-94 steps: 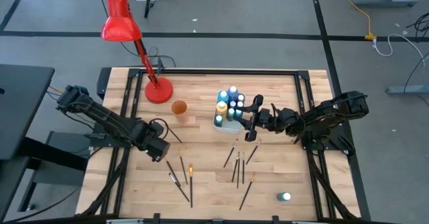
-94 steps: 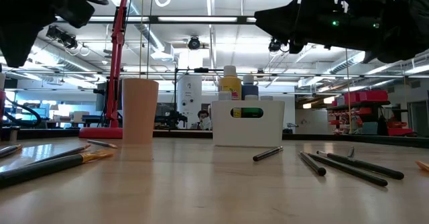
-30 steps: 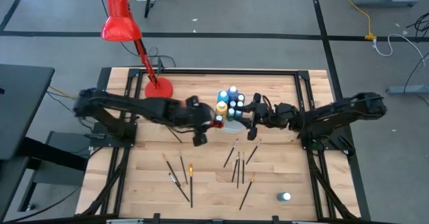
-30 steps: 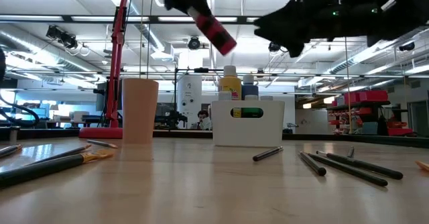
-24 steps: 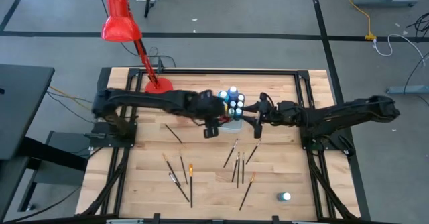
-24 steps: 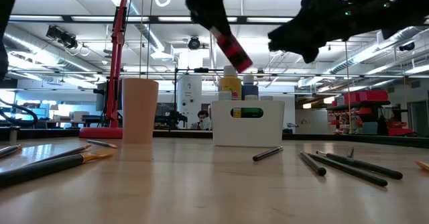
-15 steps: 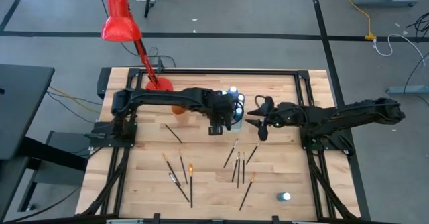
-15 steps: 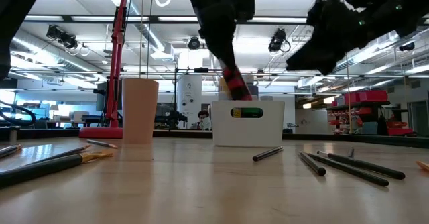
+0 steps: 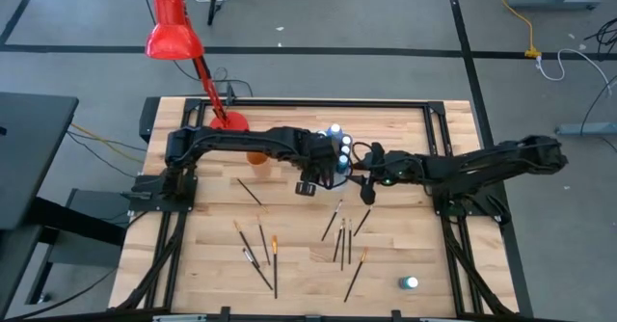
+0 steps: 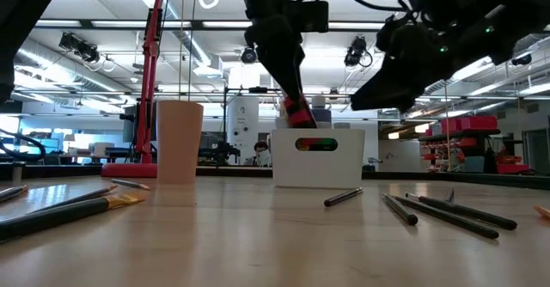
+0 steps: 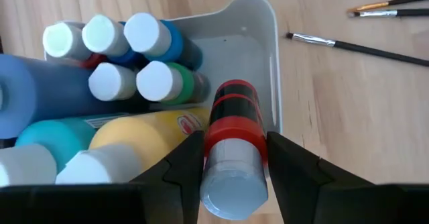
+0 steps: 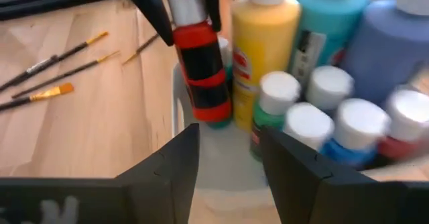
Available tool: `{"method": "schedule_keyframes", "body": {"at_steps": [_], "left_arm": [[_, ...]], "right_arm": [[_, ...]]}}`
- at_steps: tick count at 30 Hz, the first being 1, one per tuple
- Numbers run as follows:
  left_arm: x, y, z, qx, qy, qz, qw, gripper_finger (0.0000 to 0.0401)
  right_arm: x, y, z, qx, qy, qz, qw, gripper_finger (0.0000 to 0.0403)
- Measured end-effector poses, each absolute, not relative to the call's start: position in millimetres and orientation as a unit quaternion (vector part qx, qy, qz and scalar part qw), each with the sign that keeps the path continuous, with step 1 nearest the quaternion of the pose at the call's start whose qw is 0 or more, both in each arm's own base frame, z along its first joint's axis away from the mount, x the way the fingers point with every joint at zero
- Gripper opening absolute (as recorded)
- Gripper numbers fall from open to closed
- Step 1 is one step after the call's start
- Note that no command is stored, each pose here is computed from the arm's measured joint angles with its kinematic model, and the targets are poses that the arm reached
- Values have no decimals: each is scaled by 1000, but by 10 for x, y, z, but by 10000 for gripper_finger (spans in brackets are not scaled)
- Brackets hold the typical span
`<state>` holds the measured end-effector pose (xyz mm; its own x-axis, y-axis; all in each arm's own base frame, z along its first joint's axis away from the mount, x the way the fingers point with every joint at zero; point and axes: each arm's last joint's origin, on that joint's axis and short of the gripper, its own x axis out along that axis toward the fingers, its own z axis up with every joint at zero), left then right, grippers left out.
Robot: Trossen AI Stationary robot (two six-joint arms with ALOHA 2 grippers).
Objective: Pick & Place Paint Supplies
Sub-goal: Put the small red paint bottle into the white bin
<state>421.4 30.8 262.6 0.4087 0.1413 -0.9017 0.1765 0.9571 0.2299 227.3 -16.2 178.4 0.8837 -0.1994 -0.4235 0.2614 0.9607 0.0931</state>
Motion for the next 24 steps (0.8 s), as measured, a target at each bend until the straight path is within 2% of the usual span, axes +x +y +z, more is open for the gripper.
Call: {"method": "schedule_keyframes", "body": {"at_steps": [5, 12, 24], "left_arm": [[4213, 315, 2625, 162, 543, -25, 823, 146], [4210, 304, 2617, 171, 542, -51, 822, 151], [4203, 304, 2595, 166, 542, -57, 822, 153]], "right_arm": [[2474, -168, 1623, 69, 182, -108, 975, 112], [2637, -170, 1497, 80, 179, -99, 976, 12], [2911, -183, 1332, 92, 214, -101, 967, 4]]}}
